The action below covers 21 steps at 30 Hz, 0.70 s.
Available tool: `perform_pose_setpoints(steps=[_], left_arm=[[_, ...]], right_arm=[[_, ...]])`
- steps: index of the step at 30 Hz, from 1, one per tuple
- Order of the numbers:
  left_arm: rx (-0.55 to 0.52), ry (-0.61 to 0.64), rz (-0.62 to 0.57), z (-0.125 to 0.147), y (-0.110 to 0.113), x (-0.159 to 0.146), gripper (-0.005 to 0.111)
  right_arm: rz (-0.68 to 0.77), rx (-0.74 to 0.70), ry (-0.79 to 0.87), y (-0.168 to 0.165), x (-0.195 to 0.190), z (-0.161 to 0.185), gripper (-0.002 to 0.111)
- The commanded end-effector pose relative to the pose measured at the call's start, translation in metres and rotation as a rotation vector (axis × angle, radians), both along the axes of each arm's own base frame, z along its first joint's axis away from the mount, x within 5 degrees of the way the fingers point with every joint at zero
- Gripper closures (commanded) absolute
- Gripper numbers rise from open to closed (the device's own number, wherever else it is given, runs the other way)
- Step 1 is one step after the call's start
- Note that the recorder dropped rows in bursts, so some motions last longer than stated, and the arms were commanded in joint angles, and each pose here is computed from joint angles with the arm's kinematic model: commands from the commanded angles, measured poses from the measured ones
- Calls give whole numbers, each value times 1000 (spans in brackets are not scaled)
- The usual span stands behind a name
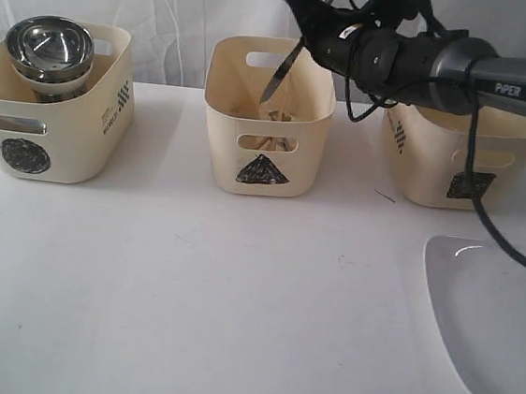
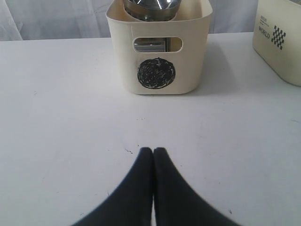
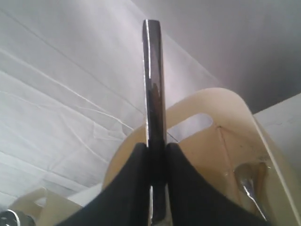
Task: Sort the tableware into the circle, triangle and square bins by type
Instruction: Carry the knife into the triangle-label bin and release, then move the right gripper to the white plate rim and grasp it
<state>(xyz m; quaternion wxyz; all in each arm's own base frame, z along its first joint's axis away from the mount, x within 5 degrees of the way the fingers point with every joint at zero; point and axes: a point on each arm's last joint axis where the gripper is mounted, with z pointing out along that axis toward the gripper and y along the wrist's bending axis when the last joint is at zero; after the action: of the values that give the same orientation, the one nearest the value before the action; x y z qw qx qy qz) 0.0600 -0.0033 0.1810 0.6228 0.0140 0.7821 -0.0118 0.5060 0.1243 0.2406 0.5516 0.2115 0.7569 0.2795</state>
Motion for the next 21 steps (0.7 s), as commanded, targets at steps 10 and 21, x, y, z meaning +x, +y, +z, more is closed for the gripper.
perform_pose_setpoints(steps=[10, 21], left_arm=[[-11, -8, 0, 0, 0, 0, 107], [-11, -8, 0, 0, 0, 0, 107]], right_arm=[[223, -412, 61, 7, 0, 12, 86], [405, -801, 363, -18, -75, 24, 86]])
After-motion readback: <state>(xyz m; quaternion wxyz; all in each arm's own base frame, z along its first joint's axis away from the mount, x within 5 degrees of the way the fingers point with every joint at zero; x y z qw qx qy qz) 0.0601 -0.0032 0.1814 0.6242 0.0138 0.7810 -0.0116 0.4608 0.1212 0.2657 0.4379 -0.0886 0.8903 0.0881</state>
